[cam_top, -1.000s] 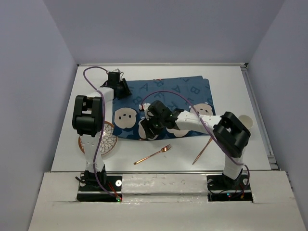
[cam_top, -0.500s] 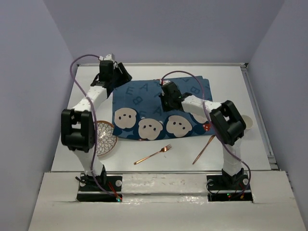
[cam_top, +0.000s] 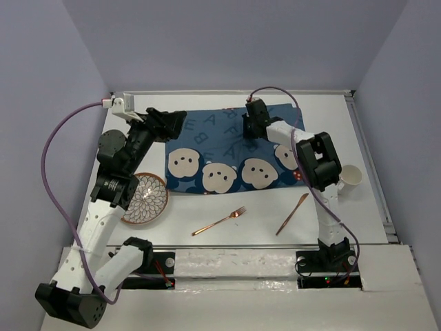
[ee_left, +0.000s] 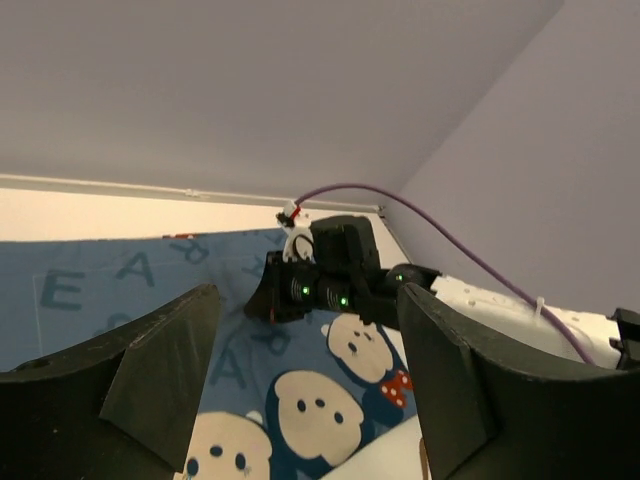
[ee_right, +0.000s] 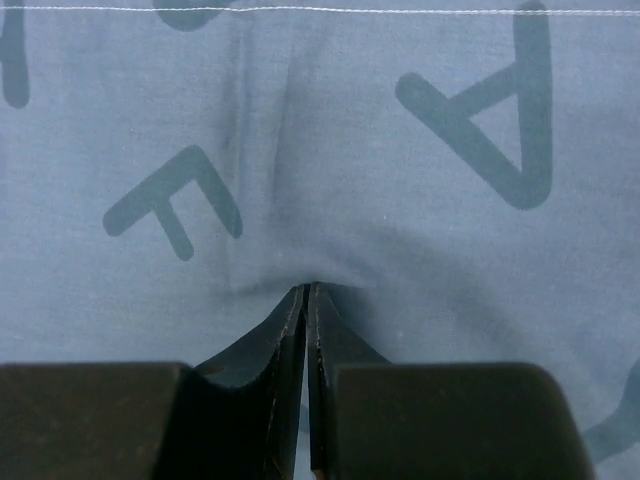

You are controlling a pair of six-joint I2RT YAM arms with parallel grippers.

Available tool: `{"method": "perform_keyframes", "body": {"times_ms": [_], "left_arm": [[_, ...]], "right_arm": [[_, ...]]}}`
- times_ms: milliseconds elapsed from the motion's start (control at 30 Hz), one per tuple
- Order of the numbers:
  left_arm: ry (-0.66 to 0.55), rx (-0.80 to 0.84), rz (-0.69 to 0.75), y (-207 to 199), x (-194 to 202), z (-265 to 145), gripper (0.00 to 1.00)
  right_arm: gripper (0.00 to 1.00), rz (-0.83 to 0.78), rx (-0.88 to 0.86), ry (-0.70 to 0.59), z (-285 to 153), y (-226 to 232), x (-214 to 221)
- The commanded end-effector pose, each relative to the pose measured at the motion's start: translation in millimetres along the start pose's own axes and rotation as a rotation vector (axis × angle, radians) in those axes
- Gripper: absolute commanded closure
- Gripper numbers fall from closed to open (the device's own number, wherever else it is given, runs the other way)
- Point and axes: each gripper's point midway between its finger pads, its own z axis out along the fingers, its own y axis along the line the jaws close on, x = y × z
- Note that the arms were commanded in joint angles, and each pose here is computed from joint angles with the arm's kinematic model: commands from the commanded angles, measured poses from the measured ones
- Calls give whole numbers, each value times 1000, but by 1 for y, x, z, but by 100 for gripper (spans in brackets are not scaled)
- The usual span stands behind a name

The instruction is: Set the dinner table for one person

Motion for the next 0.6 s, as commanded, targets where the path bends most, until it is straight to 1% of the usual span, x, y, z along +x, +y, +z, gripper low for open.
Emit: {"method": "perform_keyframes", "body": {"times_ms": [0,33,67,167,267,333,367,400,433,467,500,533,567], "left_arm": [[32,-22,50,12,18,-11,17],[43,-37,61,17,22,-13,17],[49,-64,83,25,25,-14,16],[79,-71,104,30,36,-18,14],[65,-95,138,32,31,-25,12],[65,-116,168,36,29,-30,9],[56,-121,176,36,27,-33,8],[55,-125,180,37,27,-36,1],[58,-129,186,39,30,-38,1],[59,-134,187,41,34,-42,1],[58,-146,187,45,37,-44,1],[61,-151,188,48,40,-46,1],[70,-155,192,51,46,-48,1]], "right_arm": [[89,-21,-8,-52,14,7,-28],[89,-20,-5,-82,12,11,-45],[89,-19,27,-69,17,5,-41],[89,21,68,-95,15,-10,-57],[89,47,99,-110,8,-19,-63],[82,61,95,-116,-2,-18,-66],[78,83,96,-116,-17,-19,-65],[70,99,114,-119,-26,-23,-63],[67,112,117,-121,-35,-25,-58],[63,145,77,-215,-63,-17,-83],[58,145,82,-149,-61,-27,-42],[56,152,72,-160,-69,-28,-35],[55,181,35,-225,-91,-23,-48]]}}
